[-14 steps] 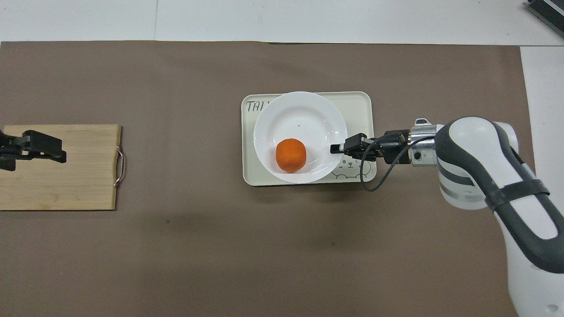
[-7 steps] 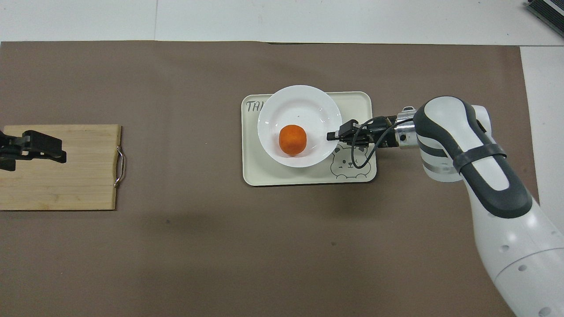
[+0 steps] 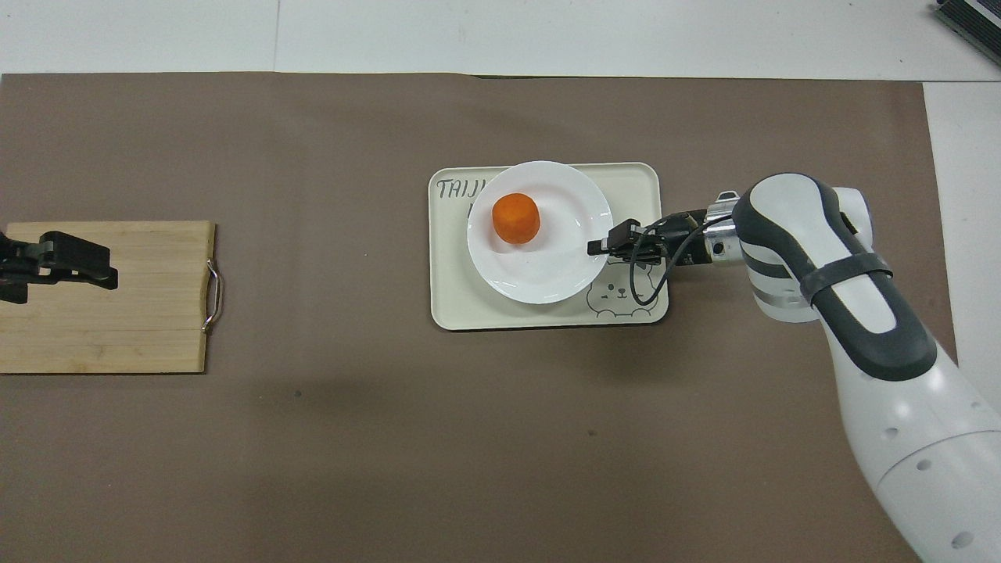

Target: Place orange and plate with both arms

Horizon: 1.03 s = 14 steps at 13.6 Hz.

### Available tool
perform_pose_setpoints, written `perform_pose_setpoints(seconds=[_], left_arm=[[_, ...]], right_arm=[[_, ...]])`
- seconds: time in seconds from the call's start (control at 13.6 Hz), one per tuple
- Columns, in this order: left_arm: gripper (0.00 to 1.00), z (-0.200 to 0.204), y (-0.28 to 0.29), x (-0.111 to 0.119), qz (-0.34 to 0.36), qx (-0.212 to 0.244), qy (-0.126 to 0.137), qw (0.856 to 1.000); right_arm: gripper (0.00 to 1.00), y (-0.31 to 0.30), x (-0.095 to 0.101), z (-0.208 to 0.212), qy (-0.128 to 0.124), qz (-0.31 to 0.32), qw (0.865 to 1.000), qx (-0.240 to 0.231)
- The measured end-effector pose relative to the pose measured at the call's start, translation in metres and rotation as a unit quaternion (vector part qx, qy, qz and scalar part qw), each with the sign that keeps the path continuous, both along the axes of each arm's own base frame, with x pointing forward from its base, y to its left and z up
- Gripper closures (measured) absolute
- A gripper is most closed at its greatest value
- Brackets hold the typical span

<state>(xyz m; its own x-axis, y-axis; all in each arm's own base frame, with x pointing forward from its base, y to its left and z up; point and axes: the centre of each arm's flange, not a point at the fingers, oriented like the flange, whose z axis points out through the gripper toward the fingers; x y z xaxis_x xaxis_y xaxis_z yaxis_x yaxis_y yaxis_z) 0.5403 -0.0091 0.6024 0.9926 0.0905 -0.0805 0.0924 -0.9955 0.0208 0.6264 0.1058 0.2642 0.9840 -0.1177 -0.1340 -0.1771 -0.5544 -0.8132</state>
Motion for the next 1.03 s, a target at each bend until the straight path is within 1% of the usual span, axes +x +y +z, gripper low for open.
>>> perform_pose_setpoints(seconds=[0.29,0.51,0.59,0.81,0.88,0.95,1.03], left_arm=[[0.0,0.0,0.0,0.0,0.0,0.0,0.0,1.0],[0.0,0.0,0.0,0.0,0.0,0.0,0.0,1.0],[0.0,0.0,0.0,0.0,0.0,0.0,0.0,1.0],[0.0,0.0,0.0,0.0,0.0,0.0,0.0,1.0],[0.0,0.0,0.0,0.0,0.0,0.0,0.0,1.0],[0.0,0.0,0.0,0.0,0.0,0.0,0.0,1.0],[0.0,0.0,0.0,0.0,0.0,0.0,0.0,1.0]], right_arm=[[0.96,-0.001,-0.008,-0.01,0.01,0.0,1.0,-0.002],[0.96,-0.002,-0.009,-0.012,0.011,0.0,1.0,-0.003],[0.89,-0.002,-0.009,-0.012,0.011,0.002,1.0,-0.006],[0.52,-0.003,-0.009,-0.011,0.007,0.011,1.0,-0.017],[0.42,-0.004,-0.008,-0.008,0.004,0.013,1.0,-0.019],[0.3,-0.005,-0.007,-0.004,0.0,0.019,0.999,-0.026],[0.2,-0.006,-0.005,0.003,-0.003,0.029,0.999,-0.042]])
